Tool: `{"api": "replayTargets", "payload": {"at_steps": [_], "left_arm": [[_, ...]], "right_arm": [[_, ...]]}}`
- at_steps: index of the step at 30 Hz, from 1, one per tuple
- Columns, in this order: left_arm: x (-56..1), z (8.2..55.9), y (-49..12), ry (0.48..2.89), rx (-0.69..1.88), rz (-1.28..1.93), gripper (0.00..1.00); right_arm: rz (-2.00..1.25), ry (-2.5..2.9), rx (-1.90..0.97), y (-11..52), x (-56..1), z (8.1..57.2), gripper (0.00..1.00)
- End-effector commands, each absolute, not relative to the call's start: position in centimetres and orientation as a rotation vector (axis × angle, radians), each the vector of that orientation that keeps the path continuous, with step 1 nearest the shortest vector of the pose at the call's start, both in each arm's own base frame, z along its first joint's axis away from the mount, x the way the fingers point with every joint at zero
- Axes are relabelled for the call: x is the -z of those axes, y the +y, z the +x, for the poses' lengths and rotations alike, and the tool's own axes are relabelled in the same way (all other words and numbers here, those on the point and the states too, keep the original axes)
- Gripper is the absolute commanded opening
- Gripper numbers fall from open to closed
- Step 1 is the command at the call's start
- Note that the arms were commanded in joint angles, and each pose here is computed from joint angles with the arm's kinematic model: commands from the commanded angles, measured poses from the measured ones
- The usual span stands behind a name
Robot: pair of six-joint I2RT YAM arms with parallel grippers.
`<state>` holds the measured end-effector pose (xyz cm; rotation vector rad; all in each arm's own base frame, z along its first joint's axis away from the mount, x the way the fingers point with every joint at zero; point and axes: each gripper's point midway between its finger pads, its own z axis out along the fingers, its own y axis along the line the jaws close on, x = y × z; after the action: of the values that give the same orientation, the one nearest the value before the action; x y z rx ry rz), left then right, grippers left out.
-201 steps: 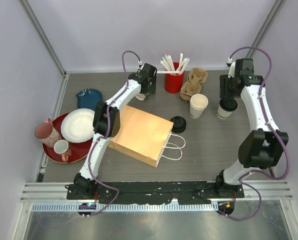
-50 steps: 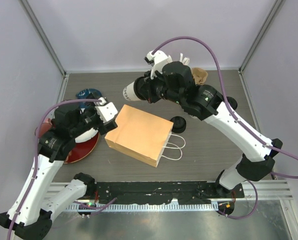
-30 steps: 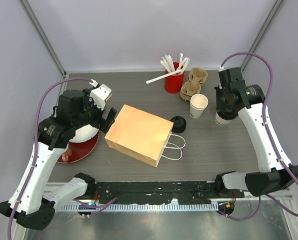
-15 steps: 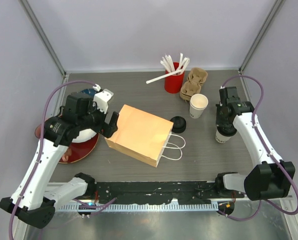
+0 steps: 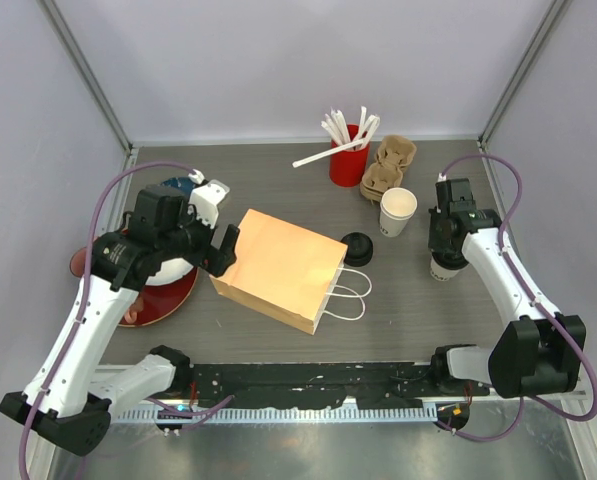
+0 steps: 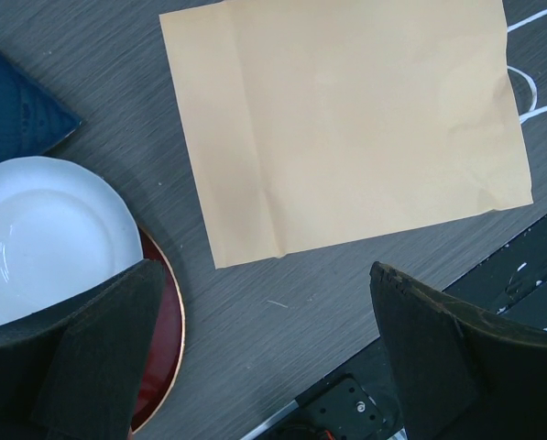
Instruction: Pack the takeout coffee
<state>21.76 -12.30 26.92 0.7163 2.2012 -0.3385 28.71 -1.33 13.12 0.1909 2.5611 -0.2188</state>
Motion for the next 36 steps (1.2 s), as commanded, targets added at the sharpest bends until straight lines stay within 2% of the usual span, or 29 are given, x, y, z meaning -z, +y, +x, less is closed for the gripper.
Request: {"api": "replayTargets", "payload": {"at_steps": [1, 4, 10, 15, 18, 21, 24, 27, 30, 36], "left_arm": [[-27.5, 22.0, -12.6, 2.167, 0.343, 0.739, 0.98], [-27.4, 22.0, -12.6, 2.168, 0.342, 0.745, 0.99], [-27.5, 22.1, -12.8, 2.164, 0.35, 0.751, 0.99], [-28.0, 22.1, -12.7, 2.158, 0.343, 0.758, 0.99], [-27.7, 22.1, -12.7, 2.177, 0.346, 0.747, 0.98], [-27.4, 22.2, -12.6, 2.19, 0.336, 0.739, 0.98], [-27.2, 22.5, -12.2, 2.206, 0.308, 0.728, 0.97], [-27.1, 22.5, -12.0, 2.217, 0.293, 0.729, 0.97], [-26.8, 22.6, -12.0, 2.231, 0.284, 0.73, 0.96], [-26.7, 23.1, -11.6, 2.229, 0.241, 0.752, 0.96]], "right_arm": [[0.199, 2.517, 0.243, -1.8, -14.1, 29.4, 0.29], [0.2, 2.514, 0.23, -1.6, -15.2, 29.3, 0.43], [0.191, 2.43, 0.138, -0.6, -20.7, 29.9, 0.61], [0.098, 2.23, 0.011, 1.1, -28.1, 33.3, 0.63], [0.039, 2.164, -0.044, 2.3, -30.3, 37.0, 0.63], [-0.165, 2.082, -0.147, 4.8, -31.2, 40.9, 0.6], [-0.468, 2.033, -0.239, 7.7, -29.7, 44.7, 0.61], [-0.613, 1.976, -0.161, 7.6, -29.2, 49.5, 0.6], [-0.819, 1.956, -0.137, 8.0, -26.1, 52.2, 0.62], [-0.91, 1.983, -0.207, 7.9, -20.4, 56.1, 0.63]]}}
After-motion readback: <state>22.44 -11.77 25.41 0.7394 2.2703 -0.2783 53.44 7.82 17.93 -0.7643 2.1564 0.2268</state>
